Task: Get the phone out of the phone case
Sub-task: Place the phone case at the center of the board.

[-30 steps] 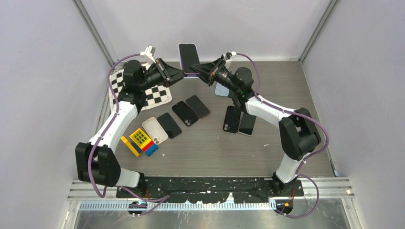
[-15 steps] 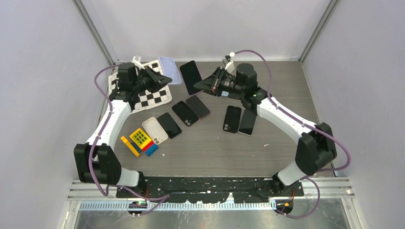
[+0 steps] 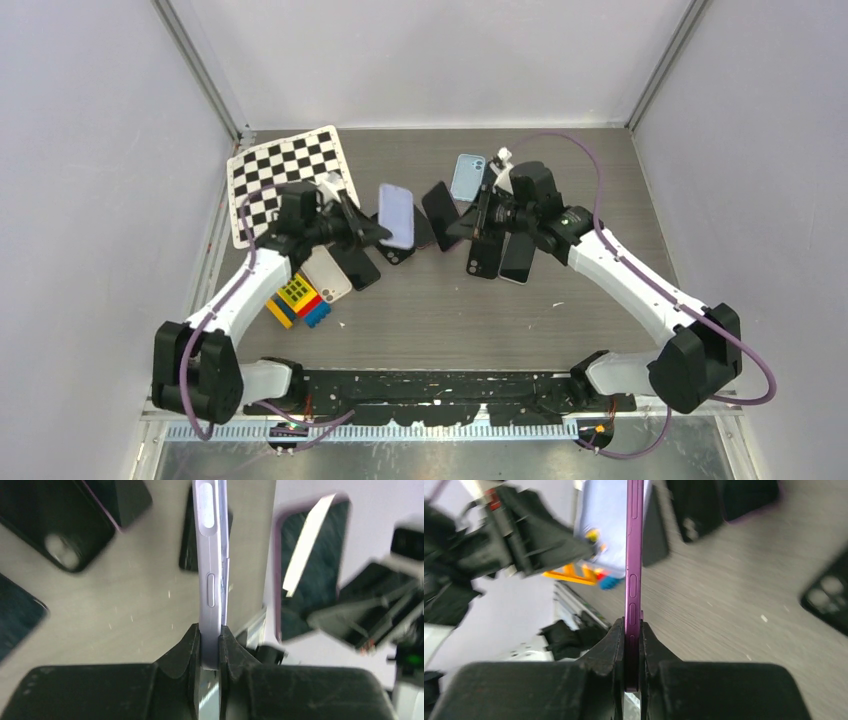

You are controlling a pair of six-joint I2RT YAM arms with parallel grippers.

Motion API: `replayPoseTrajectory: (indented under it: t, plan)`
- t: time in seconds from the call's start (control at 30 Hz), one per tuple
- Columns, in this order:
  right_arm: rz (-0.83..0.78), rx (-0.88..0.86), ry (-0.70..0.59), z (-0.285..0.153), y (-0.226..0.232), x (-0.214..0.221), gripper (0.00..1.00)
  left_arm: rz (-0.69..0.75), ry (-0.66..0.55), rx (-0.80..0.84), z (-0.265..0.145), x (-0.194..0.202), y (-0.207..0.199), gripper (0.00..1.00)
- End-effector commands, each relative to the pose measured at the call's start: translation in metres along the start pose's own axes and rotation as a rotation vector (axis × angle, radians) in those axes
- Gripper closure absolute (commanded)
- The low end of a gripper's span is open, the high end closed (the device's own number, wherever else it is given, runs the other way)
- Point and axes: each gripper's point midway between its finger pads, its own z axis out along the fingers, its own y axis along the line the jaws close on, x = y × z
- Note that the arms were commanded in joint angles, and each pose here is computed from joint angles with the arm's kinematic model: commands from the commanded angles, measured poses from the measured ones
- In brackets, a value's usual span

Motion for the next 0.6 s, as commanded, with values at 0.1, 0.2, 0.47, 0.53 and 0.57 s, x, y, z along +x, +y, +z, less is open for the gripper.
replayPoseTrajectory:
  t: [0.1,0.2,0.47,0.53,0.57]
  plan:
    - [0.040,0.158,0.026,-0.005,-0.054,0.038,0.99,0.067,0.258,0.021,-0.010,0.113,0.015,1.00]
    - [0.065,0.172,0.053,-0.001,-0.067,0.062,0.99,0.022,0.281,-0.056,-0.014,0.135,0.039,1.00]
    - [0.164,0.168,0.052,0.017,-0.084,0.108,0.99,-0.101,0.144,-0.054,-0.004,0.142,0.068,1.00]
    - [0.168,0.157,0.058,0.027,-0.086,0.117,0.99,-0.143,0.128,-0.021,0.001,0.145,0.074,1.00]
    - [0.169,0.166,0.078,0.032,-0.088,0.127,0.99,-0.157,0.137,-0.025,0.002,0.149,0.077,1.00]
